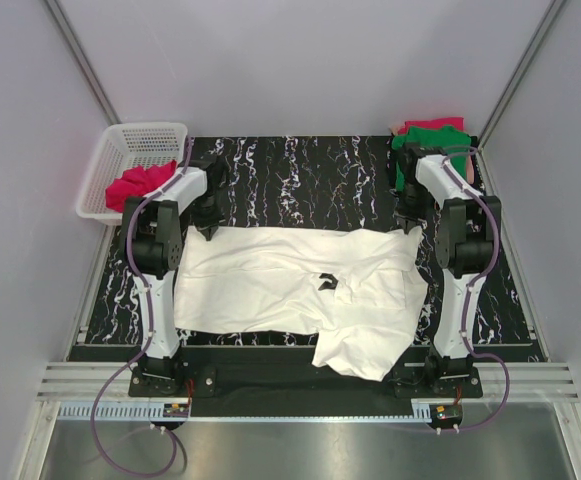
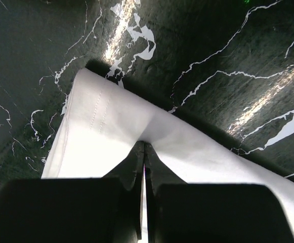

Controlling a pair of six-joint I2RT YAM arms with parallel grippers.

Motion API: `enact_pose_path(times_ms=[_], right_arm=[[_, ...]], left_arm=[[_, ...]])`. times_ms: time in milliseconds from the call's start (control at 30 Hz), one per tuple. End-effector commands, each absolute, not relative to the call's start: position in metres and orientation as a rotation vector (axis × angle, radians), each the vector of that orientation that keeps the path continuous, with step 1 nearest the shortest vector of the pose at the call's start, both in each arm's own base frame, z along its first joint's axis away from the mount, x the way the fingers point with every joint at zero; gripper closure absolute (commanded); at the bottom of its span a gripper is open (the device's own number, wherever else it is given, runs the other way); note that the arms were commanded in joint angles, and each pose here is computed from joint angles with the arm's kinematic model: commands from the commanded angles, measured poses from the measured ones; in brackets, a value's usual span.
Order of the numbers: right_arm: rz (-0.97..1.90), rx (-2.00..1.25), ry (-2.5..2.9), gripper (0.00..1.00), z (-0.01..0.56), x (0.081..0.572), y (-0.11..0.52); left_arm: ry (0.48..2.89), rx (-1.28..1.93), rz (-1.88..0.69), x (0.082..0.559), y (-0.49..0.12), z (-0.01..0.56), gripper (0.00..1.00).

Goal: Fold and stack the t-shirts
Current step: Fold the tshirt

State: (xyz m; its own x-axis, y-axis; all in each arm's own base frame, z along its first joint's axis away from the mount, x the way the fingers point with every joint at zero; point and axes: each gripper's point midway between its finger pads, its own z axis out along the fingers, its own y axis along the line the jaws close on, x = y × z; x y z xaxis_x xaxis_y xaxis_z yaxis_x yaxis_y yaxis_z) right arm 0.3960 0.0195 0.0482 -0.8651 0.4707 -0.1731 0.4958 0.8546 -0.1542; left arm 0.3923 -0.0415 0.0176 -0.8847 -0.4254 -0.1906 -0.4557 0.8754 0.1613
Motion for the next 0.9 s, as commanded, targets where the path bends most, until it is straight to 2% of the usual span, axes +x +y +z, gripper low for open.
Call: enact_pose_path(times_ms=[0, 367, 867], right_arm=[[-0.396, 0.817, 2.886, 1.00, 0.040, 0.396, 0.008], [-0.508, 0.915, 2.892, 1.00, 0.019, 0.404, -0.005], [-0.467, 0.998, 2.858, 1.00, 0.016, 0.434, -0.027]], left_arm=[[2.860, -0.714, 0.387, 0.394, -0.027, 0.013, 1.00], [2.834, -0.804, 0.407, 0.407, -0.017, 0.017, 1.00], [2.808, -0.811, 0.391, 0.433, -0.012, 0.028, 1.00]])
